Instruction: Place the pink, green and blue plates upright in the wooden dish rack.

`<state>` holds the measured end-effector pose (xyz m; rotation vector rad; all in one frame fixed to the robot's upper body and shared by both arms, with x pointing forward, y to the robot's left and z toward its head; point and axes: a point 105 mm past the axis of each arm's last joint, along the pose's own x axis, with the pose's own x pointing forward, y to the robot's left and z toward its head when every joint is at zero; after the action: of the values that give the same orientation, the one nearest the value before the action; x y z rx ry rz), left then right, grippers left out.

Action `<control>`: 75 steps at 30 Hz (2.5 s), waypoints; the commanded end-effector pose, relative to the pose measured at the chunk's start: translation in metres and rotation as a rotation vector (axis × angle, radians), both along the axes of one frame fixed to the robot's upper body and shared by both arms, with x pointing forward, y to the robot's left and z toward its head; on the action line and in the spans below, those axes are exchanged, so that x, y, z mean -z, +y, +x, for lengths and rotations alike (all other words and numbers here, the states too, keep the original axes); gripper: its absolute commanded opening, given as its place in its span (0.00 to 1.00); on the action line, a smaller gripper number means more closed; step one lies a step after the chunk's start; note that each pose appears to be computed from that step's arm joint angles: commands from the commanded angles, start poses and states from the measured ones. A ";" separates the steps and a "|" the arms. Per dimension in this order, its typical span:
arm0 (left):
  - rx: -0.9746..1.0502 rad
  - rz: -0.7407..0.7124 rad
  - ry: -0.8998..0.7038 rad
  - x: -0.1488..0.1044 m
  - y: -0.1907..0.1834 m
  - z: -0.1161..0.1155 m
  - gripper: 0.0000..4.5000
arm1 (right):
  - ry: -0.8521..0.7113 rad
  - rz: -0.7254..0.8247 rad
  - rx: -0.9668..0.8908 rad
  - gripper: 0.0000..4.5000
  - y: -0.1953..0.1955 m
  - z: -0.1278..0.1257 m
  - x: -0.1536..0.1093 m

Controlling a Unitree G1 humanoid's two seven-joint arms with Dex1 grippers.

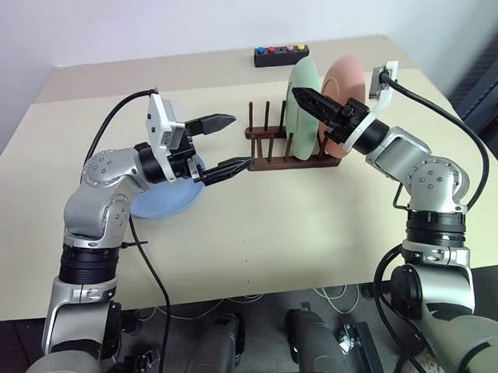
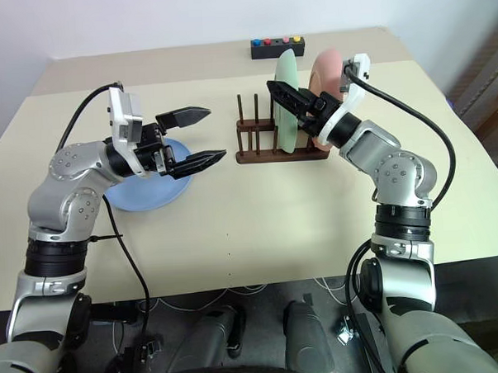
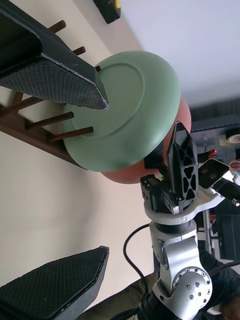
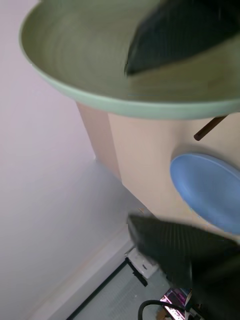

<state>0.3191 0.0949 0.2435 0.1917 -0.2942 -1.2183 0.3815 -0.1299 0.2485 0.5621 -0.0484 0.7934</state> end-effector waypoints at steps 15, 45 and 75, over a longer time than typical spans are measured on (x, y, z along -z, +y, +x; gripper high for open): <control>0.019 -0.003 -0.031 -0.009 -0.001 -0.006 1.00 | -0.261 -0.083 -0.010 1.00 0.005 -0.022 -0.055; 0.024 -0.003 -0.040 -0.009 -0.002 -0.005 1.00 | -0.348 -0.454 0.079 1.00 0.006 -0.015 -0.037; -0.480 0.075 0.102 -0.001 0.104 0.055 1.00 | -0.605 -0.491 -0.319 1.00 0.017 -0.106 -0.051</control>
<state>0.3693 0.1799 0.2320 0.2048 -0.0792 -0.8458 0.2879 -0.1174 0.2866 -0.1040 -0.2540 1.1809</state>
